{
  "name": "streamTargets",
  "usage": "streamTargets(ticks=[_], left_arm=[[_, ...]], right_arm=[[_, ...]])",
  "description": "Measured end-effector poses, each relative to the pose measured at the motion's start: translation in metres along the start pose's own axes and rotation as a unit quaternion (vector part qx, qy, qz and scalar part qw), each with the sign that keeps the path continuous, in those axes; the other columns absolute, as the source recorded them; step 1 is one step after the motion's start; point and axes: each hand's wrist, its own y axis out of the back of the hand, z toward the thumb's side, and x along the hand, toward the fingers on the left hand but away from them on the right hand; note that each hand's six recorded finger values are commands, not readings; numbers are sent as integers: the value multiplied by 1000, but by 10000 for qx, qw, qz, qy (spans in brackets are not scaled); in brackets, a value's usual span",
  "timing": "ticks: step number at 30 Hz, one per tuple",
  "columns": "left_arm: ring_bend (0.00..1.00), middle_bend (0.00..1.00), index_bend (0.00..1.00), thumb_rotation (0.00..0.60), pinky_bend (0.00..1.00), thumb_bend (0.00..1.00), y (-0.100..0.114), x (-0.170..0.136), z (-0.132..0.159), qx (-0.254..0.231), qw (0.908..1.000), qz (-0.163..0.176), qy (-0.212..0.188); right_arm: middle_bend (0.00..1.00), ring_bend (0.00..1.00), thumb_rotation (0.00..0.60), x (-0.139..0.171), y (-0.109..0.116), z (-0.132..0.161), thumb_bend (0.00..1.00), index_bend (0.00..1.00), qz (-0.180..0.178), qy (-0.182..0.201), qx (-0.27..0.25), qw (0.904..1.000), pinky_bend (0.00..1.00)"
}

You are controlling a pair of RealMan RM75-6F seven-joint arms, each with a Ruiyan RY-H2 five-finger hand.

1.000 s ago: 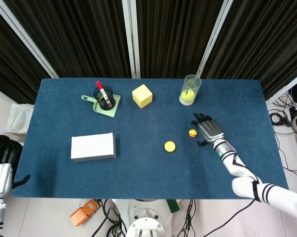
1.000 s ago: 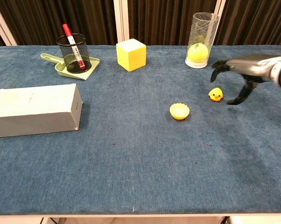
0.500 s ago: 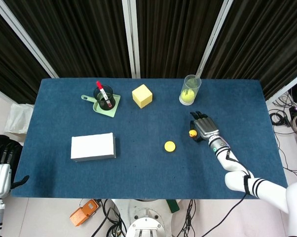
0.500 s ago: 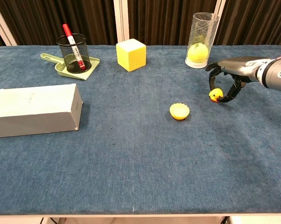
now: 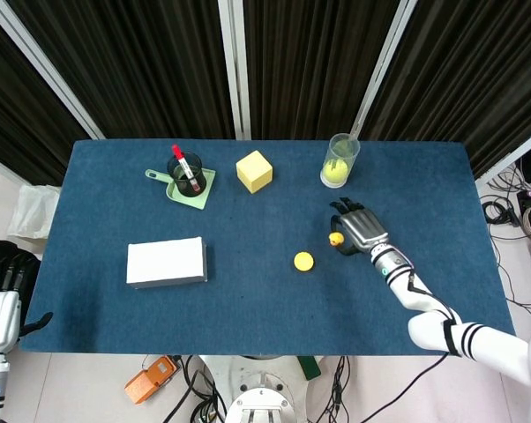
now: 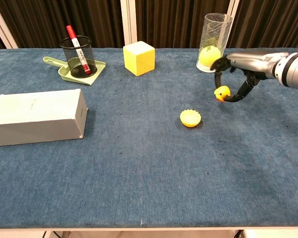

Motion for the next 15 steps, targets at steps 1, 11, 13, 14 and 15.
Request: streamTargets(ticks=[1, 11, 13, 14, 15], left_arm=[[26, 54, 119, 600, 7, 67, 0, 0, 0, 0, 10000, 5, -2], [26, 54, 119, 600, 7, 67, -2, -3, -4, -11, 10000, -22, 52], [26, 54, 119, 600, 7, 67, -3, -4, -5, -15, 10000, -30, 64], [26, 54, 119, 600, 7, 67, -3, -4, -5, -17, 10000, -36, 69], [26, 54, 119, 600, 7, 67, -4, -4, -5, -20, 10000, -41, 73]], right_arm=[[183, 99, 600, 3, 2, 6, 486, 649, -10, 105, -7, 9999, 232], [183, 99, 600, 3, -3, 60, 487, 618, 204, 822, 260, 9961, 232], [182, 99, 600, 0, -6, 62, 487, 610, 241, 811, 323, 9959, 232], [182, 99, 600, -1, -7, 62, 487, 606, 254, 800, 335, 9959, 232], [182, 99, 600, -3, -8, 63, 487, 600, 273, 787, 336, 9960, 232]])
